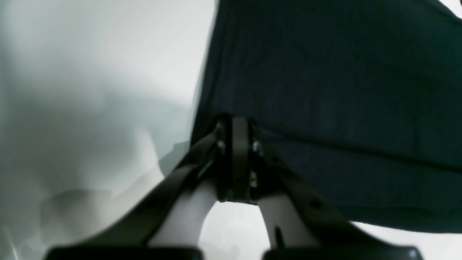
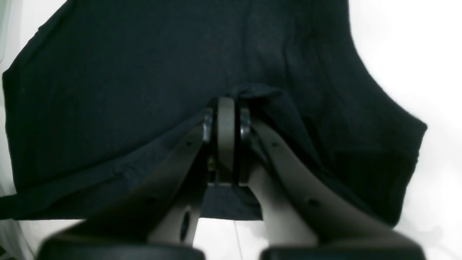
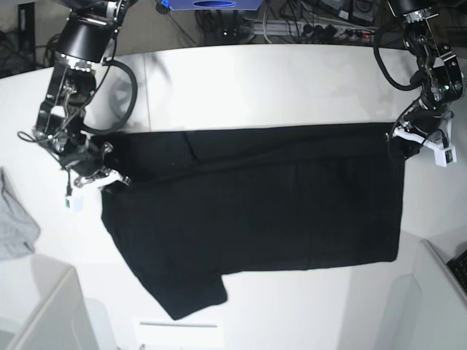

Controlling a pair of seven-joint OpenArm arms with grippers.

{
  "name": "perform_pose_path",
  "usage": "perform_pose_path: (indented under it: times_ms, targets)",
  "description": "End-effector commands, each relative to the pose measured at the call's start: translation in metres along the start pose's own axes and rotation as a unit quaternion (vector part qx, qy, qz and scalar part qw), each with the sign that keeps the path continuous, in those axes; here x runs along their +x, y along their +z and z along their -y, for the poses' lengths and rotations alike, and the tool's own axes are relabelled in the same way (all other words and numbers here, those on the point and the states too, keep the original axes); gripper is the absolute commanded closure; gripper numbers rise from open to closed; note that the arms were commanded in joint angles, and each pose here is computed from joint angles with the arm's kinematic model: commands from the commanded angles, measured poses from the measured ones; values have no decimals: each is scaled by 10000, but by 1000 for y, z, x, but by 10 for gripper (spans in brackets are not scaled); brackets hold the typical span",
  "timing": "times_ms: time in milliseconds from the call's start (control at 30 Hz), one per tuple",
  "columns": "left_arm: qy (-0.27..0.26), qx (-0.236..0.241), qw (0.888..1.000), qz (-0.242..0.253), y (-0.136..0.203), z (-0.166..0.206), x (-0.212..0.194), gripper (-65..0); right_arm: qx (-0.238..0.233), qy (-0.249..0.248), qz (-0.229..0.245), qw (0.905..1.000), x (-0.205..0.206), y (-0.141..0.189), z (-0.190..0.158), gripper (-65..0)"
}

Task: Fold the T-shirt properly
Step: 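Lift the shoulders and pull them toward the hem with both grippers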

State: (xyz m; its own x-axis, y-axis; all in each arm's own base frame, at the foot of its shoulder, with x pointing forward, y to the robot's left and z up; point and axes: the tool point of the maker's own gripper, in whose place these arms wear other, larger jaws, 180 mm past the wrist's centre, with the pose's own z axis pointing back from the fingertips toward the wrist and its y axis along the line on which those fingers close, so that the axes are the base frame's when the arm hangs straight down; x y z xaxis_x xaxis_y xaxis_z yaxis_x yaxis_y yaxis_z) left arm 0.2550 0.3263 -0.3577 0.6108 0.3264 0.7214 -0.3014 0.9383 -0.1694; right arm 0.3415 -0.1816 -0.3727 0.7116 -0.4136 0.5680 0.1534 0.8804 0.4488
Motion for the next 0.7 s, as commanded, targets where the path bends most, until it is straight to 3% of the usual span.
perform_pose_path:
  times_ms: [0,200,567,667]
  targets:
    - [-114,54,9997,185,3,-4,13,0,98,59,281,9995,21,2,-6,0]
    - [-501,442,9976,201,0,-14,19,0,139,-48,234,9996,28,-8,-7,0]
    - [-338,469,9982,154,-12,-18,22,0,246,-202,107,9994,39,-27,-13,0]
    - [-296,445,9984,206,-16,-16,28,0,298,148,98,9994,41,-33,-24,0]
